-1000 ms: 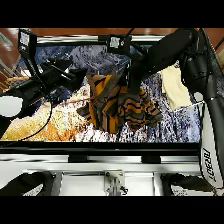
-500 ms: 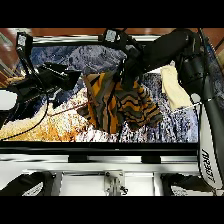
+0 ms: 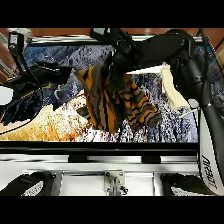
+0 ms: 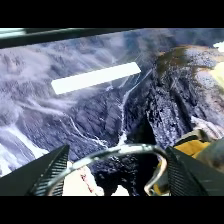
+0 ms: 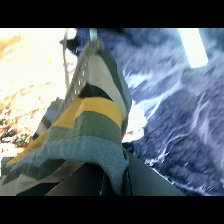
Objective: Fold the shirts.
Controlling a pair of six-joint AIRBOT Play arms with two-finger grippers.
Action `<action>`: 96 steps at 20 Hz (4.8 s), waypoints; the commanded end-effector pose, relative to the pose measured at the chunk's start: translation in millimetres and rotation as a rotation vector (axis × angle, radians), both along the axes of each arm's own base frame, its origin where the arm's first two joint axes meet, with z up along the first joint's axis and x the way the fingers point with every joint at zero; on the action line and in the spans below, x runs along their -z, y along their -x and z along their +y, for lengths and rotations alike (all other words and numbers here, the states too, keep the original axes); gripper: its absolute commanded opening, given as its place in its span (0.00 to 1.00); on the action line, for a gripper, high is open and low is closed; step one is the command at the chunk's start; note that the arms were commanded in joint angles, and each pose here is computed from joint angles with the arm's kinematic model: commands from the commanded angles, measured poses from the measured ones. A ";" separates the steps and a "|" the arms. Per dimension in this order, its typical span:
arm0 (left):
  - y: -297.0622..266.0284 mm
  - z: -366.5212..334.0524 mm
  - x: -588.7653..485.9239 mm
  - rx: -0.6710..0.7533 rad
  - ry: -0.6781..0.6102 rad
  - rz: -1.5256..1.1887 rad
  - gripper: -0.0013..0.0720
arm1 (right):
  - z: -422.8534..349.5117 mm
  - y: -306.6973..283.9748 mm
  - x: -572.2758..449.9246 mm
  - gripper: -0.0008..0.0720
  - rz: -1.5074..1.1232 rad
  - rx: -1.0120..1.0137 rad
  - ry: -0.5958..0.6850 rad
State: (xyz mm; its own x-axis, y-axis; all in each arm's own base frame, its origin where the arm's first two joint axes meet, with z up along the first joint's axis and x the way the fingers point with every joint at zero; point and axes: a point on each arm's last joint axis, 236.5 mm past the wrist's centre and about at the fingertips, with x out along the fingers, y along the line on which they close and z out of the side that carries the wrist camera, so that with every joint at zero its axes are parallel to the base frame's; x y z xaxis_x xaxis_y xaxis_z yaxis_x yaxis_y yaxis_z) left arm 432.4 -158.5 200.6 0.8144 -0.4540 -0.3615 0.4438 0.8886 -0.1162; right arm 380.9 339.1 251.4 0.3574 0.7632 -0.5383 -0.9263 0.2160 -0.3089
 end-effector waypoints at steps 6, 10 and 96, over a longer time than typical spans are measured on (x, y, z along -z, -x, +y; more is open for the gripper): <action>-8.5 7.4 -119.2 -0.066 0.196 -0.216 0.98 | 40.5 49.9 -80.8 0.10 -0.226 -0.075 -0.149; 7.1 22.0 -215.0 -0.080 0.238 -0.410 0.98 | 27.0 52.5 -140.7 0.10 -0.328 0.001 -0.296; -49.0 172.9 -113.0 -0.381 0.487 -0.035 0.10 | -8.1 57.6 -188.8 0.10 -0.241 0.185 -0.470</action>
